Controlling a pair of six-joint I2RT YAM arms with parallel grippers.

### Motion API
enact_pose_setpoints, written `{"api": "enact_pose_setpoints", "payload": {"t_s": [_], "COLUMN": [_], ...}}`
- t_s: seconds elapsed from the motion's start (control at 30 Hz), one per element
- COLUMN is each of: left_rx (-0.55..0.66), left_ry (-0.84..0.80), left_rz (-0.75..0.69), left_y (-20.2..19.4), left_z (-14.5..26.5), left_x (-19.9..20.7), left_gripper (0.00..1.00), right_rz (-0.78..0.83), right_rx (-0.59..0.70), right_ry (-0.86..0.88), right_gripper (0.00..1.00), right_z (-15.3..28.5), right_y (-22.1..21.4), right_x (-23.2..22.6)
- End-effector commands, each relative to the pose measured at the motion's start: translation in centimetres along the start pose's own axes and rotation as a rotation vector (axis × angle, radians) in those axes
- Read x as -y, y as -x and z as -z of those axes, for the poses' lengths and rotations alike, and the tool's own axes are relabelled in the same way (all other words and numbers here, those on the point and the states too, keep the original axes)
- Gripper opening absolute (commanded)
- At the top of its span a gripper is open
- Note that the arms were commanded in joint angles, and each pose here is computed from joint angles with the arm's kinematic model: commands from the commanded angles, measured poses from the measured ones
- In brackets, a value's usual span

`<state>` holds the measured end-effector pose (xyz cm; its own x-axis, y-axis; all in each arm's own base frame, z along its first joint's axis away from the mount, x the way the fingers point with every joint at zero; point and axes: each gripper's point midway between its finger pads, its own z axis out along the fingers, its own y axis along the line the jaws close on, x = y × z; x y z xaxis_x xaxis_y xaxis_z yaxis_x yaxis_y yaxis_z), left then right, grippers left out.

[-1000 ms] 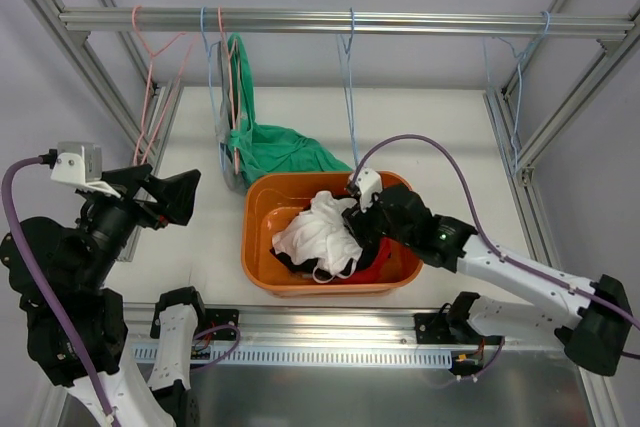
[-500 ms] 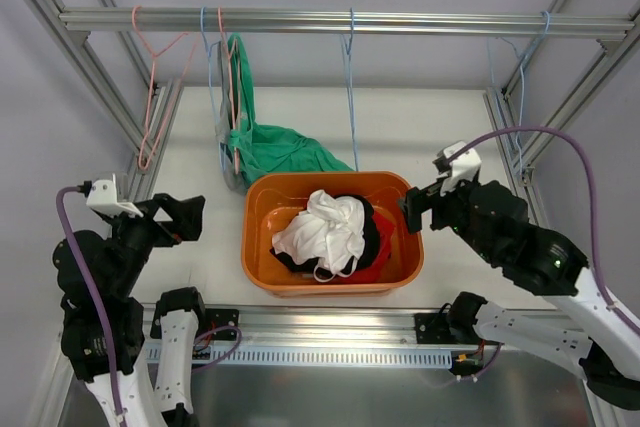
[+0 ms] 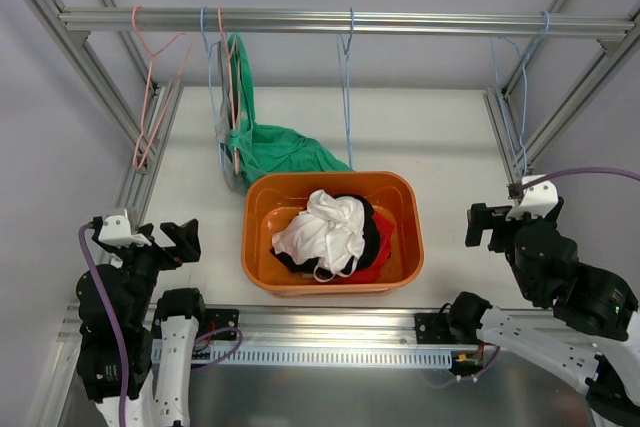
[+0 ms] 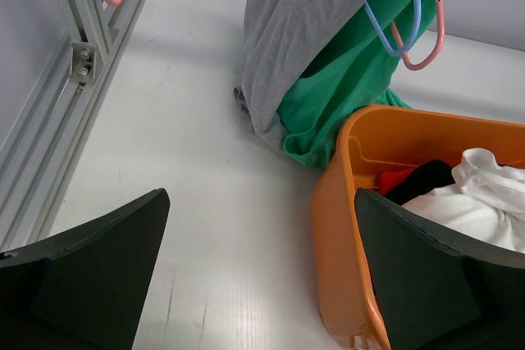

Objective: Remove the tank top from the hanger

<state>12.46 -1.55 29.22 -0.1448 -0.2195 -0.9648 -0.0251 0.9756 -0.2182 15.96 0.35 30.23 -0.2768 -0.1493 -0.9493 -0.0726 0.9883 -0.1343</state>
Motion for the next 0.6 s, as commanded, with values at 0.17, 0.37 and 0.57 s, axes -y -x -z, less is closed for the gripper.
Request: {"api": "enact_pose_setpoints", "payload": {"t_s": [0.17, 0.37, 0.57], "left_rx": [0.074, 0.075, 0.070], "left_ry": [-0.001, -0.002, -0.001], "left_rz": [-0.069, -0.080, -0.080], "left_y": [1.1, 0.7, 0.3], "left_z": [-0.7, -1.4, -2.1], "left_x": [-0.4, -0.6, -0.8], "left_gripper": [0.99, 0.99, 0.99], "right_rz": [0.015, 0.018, 0.023], "right_rx": [-0.005, -0.014, -0.026], "right_ry": [-0.133, -0.154, -0.153], "right_gripper": [1.00, 1.00, 0.99], "right_z": [-1.3, -2.1, -2.9], "right_y": [-0.1, 0.0, -0.8], "right_x": [0.6, -0.1, -1.0]}}
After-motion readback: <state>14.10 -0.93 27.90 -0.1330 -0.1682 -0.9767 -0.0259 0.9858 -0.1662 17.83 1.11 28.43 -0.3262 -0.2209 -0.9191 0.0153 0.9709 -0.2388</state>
